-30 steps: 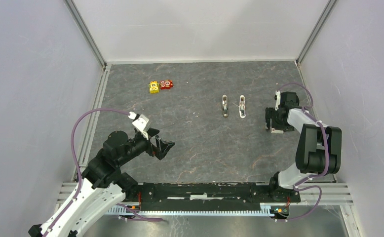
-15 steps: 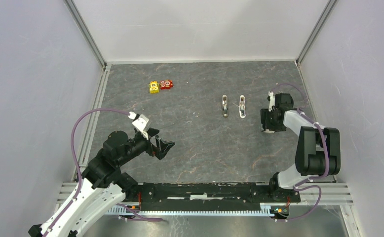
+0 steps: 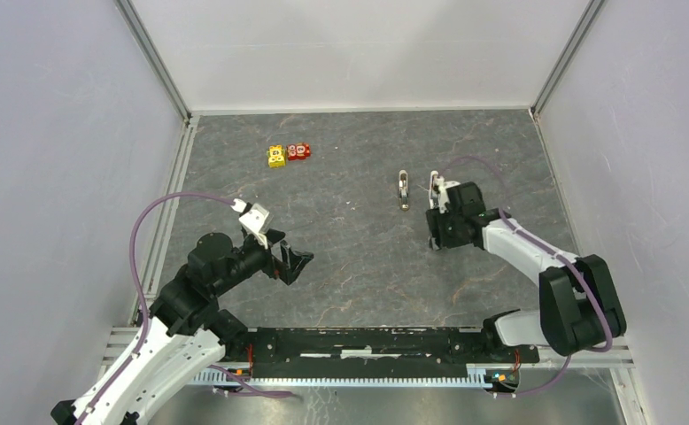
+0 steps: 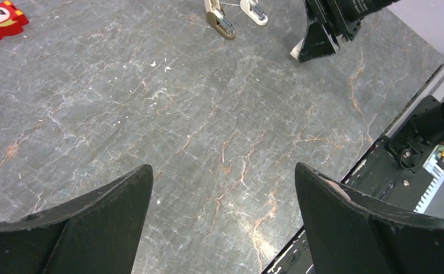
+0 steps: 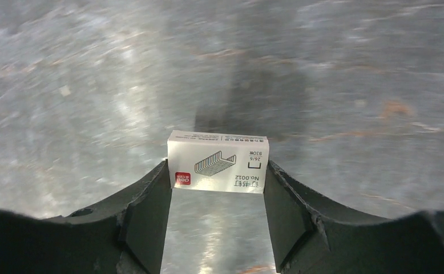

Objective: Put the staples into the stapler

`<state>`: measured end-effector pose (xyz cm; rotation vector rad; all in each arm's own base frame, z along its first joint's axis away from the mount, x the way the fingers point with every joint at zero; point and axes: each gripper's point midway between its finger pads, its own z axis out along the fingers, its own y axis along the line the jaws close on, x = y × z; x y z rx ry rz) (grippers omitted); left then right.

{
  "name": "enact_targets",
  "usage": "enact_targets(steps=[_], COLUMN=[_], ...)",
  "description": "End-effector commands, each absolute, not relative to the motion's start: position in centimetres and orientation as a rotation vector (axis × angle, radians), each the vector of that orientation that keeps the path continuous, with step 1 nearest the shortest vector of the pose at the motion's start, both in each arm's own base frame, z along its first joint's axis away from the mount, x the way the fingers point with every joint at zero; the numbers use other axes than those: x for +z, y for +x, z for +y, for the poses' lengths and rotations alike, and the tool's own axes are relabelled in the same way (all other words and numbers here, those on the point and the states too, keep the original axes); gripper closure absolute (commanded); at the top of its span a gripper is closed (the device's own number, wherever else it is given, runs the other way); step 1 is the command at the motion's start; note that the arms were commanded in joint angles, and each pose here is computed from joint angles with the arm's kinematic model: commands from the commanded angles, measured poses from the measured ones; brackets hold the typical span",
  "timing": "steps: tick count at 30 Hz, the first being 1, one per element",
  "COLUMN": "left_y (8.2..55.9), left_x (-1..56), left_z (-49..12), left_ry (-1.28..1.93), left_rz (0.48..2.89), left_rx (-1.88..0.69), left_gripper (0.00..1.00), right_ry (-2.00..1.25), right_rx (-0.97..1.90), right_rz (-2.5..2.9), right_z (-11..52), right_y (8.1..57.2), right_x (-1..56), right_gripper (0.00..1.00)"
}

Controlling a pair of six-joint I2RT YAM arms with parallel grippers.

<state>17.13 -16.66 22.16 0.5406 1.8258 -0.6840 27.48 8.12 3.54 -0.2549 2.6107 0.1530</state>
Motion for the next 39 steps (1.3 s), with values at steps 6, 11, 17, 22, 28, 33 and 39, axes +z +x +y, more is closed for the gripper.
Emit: enact_targets(steps=[6,11,17,22,28,33,39], left_y=[18.0,18.2,18.1,18.1,19.2,20.3,21.6], left_x=[22.2,21.8,21.6,22.5,22.3,21.5,20.1], left_z=[-16.6,-16.7,-17.2,-18.8,-21.0,-23.2,-27.3], left_ry=[0.582,0.576,0.549,0.528,0.507,0.546,0.653], left_rz=[1.811,1.837,1.87,1.852,1.886,1.945,1.947], left_rx=[-0.624,-0.62,-0.662,-0.766,-0.847,-0.814,-0.679], left_gripper=[0.0,0.0,0.0,0.01,0.05,0.07,0.12], right_ry=[-0.373,-0.437,-0.471,-0.542,-0.489,-0.365,-0.242], right_rx=[0.316,0.344,0.339,0.384,0.436,0.538,0.773], right_rz=[2.538,2.544,2.534,2.453,2.399,2.364,2.354], right_z=[18.1,21.1,21.4,21.7,18.5,15.3,14.0], right_y=[24.2,22.5,22.2,22.4,24.1,25.4,25.3], right_x=[4.5,3.7,3.9,6.1,7.2,6.9,5.2], right_gripper=[0.38,0.38,0.31,0.24,0.28,0.41,0.52])
